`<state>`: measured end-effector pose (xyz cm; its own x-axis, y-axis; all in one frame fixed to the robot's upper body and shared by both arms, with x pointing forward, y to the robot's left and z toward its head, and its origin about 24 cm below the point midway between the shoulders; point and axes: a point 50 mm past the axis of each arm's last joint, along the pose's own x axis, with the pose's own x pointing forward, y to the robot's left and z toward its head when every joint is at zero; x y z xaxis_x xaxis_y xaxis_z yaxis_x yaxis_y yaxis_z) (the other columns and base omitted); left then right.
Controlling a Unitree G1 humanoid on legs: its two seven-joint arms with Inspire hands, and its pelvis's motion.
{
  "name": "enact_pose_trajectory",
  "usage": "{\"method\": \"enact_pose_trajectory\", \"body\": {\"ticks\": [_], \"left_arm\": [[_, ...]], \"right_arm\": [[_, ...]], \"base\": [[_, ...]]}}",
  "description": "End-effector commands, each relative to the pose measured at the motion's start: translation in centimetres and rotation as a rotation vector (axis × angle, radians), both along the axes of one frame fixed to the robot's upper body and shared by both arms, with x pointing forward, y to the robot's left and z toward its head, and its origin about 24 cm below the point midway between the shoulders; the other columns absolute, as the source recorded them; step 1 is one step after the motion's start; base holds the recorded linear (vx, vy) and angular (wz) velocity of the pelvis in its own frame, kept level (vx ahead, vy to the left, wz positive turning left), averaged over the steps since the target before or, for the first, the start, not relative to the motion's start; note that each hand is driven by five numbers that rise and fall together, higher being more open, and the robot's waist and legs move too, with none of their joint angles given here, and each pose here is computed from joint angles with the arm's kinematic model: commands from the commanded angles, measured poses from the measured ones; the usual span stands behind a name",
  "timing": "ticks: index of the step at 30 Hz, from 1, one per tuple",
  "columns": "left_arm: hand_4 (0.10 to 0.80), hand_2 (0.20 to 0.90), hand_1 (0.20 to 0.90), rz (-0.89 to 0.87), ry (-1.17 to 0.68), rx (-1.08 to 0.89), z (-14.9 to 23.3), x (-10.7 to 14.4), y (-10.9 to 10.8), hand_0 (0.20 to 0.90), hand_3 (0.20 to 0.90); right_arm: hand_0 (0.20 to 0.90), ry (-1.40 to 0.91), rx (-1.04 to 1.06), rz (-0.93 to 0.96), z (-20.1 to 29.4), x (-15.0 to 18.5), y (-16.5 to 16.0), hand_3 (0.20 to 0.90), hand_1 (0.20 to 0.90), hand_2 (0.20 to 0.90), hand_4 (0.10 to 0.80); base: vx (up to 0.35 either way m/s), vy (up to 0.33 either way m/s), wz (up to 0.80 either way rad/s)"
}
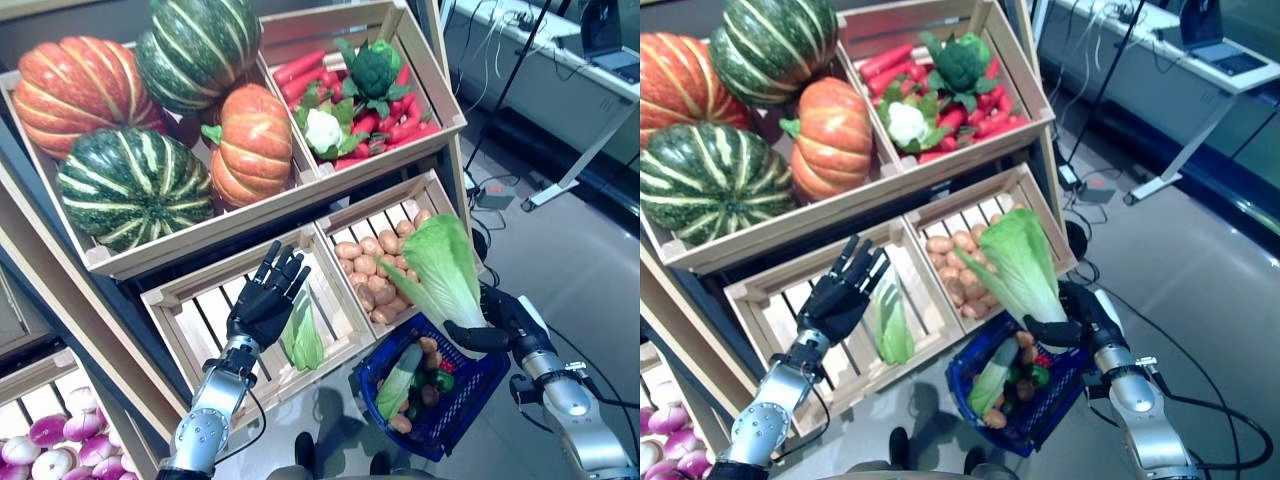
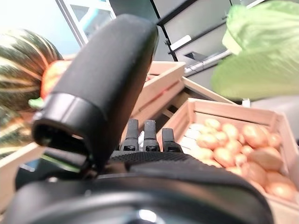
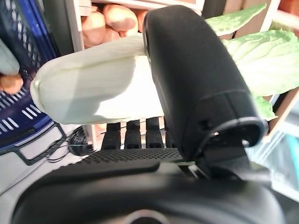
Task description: Put vegetables into the basket
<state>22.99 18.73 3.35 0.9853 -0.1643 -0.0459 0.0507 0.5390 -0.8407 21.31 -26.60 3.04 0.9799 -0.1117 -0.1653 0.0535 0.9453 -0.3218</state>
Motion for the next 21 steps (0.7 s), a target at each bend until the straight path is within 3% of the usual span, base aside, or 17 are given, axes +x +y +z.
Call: {"method": "enact_pose_trajectory", "body": {"ticks": [1,10,21], "left_arm": [[0.8,0.9,0.9,0.025,-0.374,0.066,6.5,2.5,0.7,0.9,0.9],[0.8,0.9,0.9,0.203,-0.544,0.166,9.1,2.4,2.2,0.9,0.9],[0.8,0.9,0.9,0.462,-0.599,0.317,11.0,3.5,2.8,0.9,0.9]], "right_arm": [[0.3,-0.543,0.081,-0.078,8.6,3.4,-0.3,0.3,0.3,0.3,0.4],[0.3,-0.799,0.308,-0.327,9.6,3.2,-1.0,0.3,0.3,0.3,0.4],[0.3,-0.826,0.616,-0.705,8.3,5.4,-2.1,0.3,0.3,0.3,0.4]], "base": [[-0.337,-0.045,-0.05],[-0.163,-0.018,0.03],[-0.072,0.016,0.04]]}}
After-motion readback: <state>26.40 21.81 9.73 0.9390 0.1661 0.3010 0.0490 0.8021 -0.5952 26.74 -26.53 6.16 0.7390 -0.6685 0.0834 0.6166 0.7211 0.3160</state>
